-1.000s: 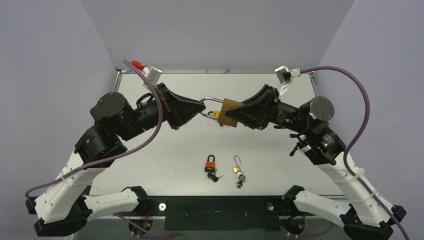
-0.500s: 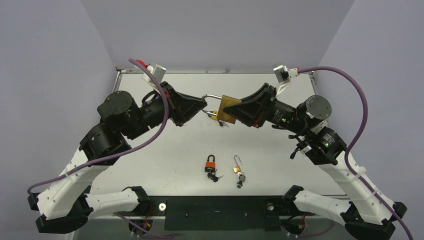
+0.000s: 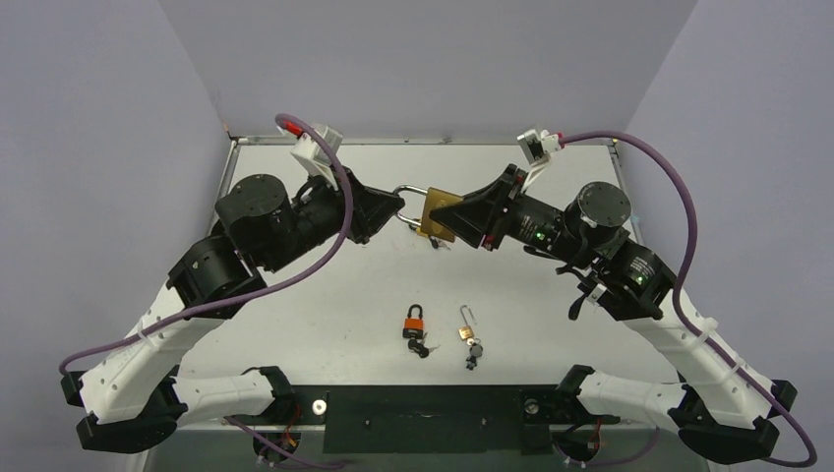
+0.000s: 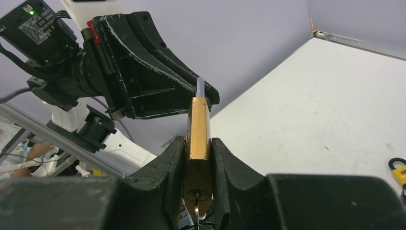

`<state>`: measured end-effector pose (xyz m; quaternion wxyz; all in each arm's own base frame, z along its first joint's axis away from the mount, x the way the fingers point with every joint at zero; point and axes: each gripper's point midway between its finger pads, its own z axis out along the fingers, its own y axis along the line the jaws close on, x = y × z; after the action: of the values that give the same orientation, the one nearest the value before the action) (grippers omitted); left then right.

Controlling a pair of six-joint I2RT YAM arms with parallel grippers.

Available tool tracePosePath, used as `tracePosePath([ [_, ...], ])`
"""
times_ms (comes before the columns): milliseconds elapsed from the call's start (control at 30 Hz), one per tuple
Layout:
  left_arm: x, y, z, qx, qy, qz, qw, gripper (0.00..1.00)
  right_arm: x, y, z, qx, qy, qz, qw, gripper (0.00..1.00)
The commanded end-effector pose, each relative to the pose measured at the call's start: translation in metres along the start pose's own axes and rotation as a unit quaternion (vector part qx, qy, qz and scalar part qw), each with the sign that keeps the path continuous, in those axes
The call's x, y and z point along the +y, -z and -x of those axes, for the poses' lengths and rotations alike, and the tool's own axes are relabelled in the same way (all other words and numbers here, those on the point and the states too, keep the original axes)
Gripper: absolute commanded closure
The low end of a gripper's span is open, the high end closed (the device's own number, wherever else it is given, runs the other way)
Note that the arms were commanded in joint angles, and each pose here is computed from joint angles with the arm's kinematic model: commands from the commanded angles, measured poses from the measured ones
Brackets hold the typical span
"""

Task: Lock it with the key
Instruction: Lock the lock.

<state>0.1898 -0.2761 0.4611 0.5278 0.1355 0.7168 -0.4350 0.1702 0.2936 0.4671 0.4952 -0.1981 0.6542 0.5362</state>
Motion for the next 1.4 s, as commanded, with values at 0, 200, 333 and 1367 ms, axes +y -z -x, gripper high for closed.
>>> tracePosePath([
  [0, -0.097, 0.001, -0.047, 0.113, 0.020, -0.207, 0.972, 1.00, -0.012, -0.045, -0.019, 0.015, 0.012, -0.010, 1.000, 1.00],
  [200, -0.112, 0.000, -0.048, 0.118, 0.008, -0.222, 0.968, 1.00, -0.020, -0.050, -0.029, 0.031, 0.014, -0.028, 0.999, 1.00],
  [333, -0.122, 0.002, -0.045, 0.115, 0.003, -0.234, 0.965, 1.00, -0.023, -0.054, -0.035, 0.039, 0.017, -0.035, 0.998, 1.00],
  [1367, -0.180, 0.010, -0.062, 0.135, -0.013, -0.294, 0.946, 1.00, -0.054, -0.088, 0.003, -0.010, -0.017, -0.103, 0.995, 1.00],
])
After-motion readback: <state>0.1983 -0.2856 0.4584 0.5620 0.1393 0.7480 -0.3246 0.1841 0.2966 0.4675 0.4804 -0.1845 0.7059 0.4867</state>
